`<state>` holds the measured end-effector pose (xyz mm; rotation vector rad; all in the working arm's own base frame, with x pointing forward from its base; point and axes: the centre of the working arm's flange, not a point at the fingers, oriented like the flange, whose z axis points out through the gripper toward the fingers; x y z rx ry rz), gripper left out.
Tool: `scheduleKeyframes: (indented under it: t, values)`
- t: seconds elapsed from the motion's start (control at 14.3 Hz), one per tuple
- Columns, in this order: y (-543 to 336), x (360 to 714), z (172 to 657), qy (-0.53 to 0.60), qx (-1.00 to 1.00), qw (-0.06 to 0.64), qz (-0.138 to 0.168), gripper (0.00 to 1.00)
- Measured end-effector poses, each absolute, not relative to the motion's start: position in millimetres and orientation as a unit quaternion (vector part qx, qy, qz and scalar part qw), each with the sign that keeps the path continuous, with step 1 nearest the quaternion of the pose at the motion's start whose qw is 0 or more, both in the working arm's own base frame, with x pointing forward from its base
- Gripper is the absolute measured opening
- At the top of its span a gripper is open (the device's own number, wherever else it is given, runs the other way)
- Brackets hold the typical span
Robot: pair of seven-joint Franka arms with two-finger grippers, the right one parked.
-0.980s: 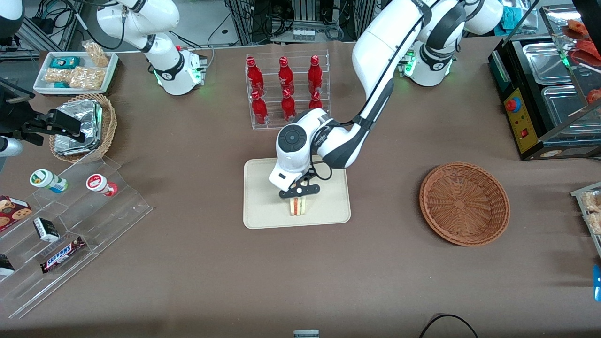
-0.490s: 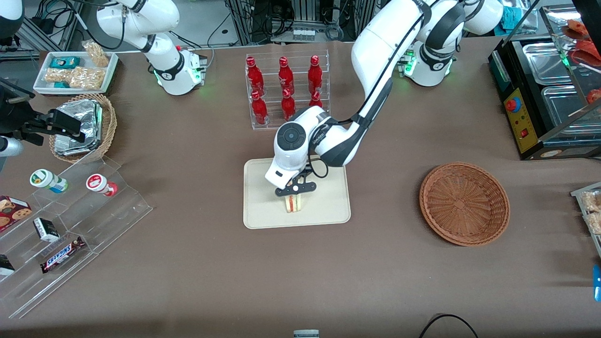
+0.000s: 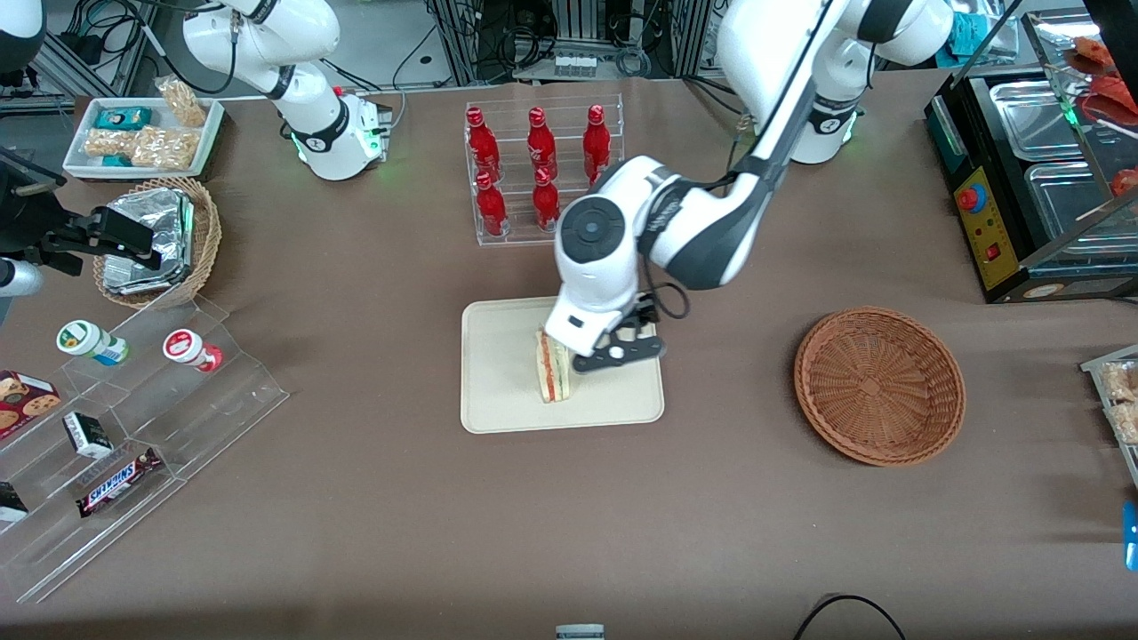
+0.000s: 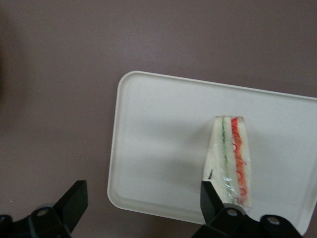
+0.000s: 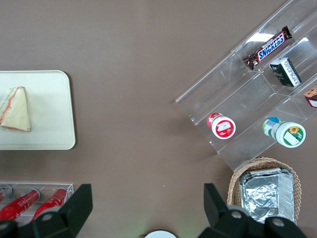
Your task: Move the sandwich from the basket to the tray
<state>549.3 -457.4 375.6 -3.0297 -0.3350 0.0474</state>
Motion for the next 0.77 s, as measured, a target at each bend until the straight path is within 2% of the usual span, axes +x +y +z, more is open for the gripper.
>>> scheduleKeyframes:
  t: [0.42,0.77]
  values:
    - [-329,589,391,-0.092,-0.993,0.054,0.043,1.00]
    - [-220,584,437,-0.040,-0.996,0.040,0.074,1.00]
